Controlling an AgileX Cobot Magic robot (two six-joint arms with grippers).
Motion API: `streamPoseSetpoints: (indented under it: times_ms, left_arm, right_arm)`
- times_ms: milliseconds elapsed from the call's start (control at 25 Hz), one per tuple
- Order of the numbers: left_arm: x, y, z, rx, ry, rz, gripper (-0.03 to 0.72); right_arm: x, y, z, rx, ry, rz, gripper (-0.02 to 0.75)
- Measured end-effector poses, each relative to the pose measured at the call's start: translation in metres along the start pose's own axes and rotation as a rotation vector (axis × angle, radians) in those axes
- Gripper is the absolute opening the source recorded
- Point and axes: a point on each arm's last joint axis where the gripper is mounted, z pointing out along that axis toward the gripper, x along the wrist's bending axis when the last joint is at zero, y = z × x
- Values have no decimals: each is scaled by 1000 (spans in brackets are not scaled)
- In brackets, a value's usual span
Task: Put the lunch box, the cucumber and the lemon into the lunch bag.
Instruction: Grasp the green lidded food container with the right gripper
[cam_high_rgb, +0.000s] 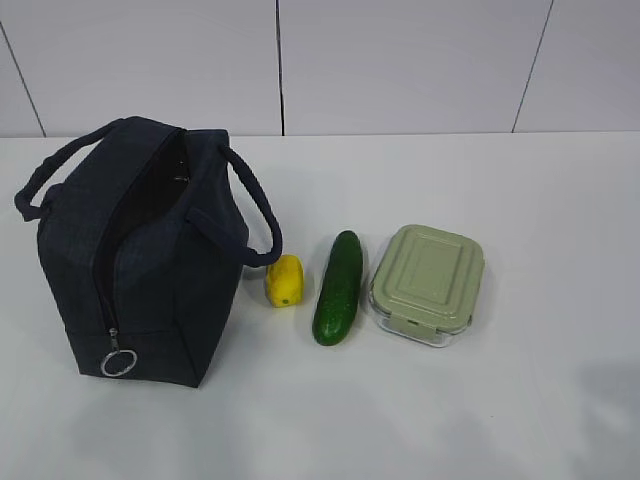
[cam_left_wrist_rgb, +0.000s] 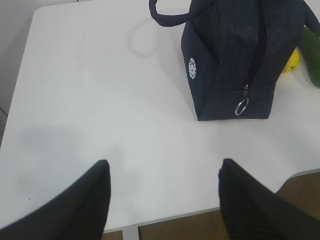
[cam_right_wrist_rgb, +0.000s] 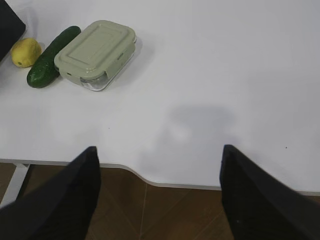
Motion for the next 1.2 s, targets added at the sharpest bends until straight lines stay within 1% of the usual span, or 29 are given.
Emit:
streamPoseSetpoints:
  times_ms: [400,600,680,880,1040,1200]
  left_arm:
    - [0,0,0,0,0,0,463]
    - [0,0,0,0,0,0,446]
    - [0,0,0,0,0,0,428]
    - [0,0,0,0,0,0,393]
    - [0,0,0,0,0,0,358]
    - [0,0,0,0,0,0,326]
  right_arm:
    - [0,0,0,0,0,0,565]
    - [5,0,0,2,50,32,565]
    - [5,1,1,12,55,36,566]
    - [7,9,14,113,61,51,566]
    - [8,21,31,207,60,110,566]
    - [11,33,53,273,75,160,566]
